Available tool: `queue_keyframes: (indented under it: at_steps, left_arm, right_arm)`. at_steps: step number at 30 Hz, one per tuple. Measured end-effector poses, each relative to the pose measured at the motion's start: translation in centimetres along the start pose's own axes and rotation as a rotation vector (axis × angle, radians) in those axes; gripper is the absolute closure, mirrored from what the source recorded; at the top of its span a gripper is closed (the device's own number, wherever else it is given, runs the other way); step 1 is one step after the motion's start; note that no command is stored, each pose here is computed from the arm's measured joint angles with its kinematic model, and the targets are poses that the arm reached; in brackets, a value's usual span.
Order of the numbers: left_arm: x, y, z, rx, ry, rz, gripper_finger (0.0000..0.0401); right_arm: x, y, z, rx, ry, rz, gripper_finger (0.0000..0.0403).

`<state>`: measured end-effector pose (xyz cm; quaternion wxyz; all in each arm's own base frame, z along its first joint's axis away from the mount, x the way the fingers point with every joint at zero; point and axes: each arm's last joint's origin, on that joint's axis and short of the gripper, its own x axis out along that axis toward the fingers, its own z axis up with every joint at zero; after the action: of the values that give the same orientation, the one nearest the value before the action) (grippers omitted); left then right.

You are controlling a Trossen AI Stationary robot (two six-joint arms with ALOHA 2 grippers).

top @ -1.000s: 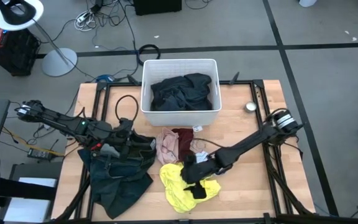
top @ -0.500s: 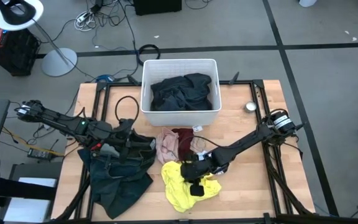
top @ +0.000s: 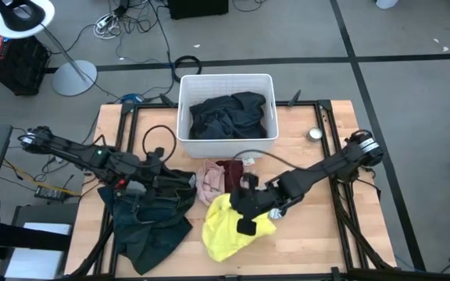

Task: Sort clothes
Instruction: Put the yellow shirt into the white bin

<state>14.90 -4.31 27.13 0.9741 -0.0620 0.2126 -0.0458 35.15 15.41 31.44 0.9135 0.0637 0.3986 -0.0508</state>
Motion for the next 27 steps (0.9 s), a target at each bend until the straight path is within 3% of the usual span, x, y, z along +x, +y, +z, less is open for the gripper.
queue_keyframes:
  at_steps: [11, 20, 27]
  left_arm:
    - [-3.9, 0.6, 0.1, 0.052, -0.109, -0.047, 0.0270]
    - [-5.1, 0.7, 0.2, 0.023, -0.164, -0.074, 0.0270]
    - [-5.1, 0.6, 0.1, 0.022, -0.151, -0.118, 0.0270]
  right_arm:
    - [-7.9, -1.9, 7.5, -0.004, -0.335, -0.229, 0.0383]
    - [-12.7, -7.4, 14.2, -0.016, -0.668, -0.333, 0.0383]
    - [-15.1, -12.5, 17.0, 0.081, -0.845, -0.452, 0.0383]
